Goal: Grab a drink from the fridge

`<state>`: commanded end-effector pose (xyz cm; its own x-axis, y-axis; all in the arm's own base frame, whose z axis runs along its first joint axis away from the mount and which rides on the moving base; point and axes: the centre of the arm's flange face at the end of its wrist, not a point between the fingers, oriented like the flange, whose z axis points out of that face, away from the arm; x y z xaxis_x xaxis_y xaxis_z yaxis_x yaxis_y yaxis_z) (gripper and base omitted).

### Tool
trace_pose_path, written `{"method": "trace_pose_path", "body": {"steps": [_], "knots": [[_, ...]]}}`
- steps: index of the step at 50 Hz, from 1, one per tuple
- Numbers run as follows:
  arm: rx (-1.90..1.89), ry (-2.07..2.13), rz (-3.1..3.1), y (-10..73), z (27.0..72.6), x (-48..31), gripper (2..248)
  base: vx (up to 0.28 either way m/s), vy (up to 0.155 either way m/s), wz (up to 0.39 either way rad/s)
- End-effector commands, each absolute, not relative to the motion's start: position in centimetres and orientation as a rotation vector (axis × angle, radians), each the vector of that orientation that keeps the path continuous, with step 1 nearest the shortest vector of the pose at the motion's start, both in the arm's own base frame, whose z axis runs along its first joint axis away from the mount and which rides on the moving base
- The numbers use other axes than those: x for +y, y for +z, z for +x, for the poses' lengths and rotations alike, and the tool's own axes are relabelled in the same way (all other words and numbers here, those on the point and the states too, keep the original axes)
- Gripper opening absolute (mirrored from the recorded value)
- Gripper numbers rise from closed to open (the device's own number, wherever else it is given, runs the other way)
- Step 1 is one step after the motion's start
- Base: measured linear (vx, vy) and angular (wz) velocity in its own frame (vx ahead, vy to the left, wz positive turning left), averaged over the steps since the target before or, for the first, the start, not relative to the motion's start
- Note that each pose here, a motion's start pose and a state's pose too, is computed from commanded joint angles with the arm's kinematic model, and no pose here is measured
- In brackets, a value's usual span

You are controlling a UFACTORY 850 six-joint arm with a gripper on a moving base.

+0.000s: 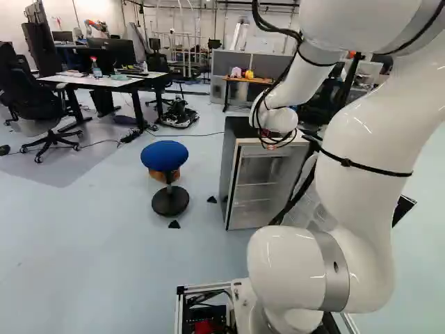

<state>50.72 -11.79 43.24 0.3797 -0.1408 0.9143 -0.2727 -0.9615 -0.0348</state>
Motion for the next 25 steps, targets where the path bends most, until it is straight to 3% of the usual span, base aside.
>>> {"method": "trace_pose_path", "body": {"steps": [25], "knots": [[-0.351, 1.682, 2.494, 43.1, 54.8, -11.6, 95, 0.000, 0.000, 0.000]]}}
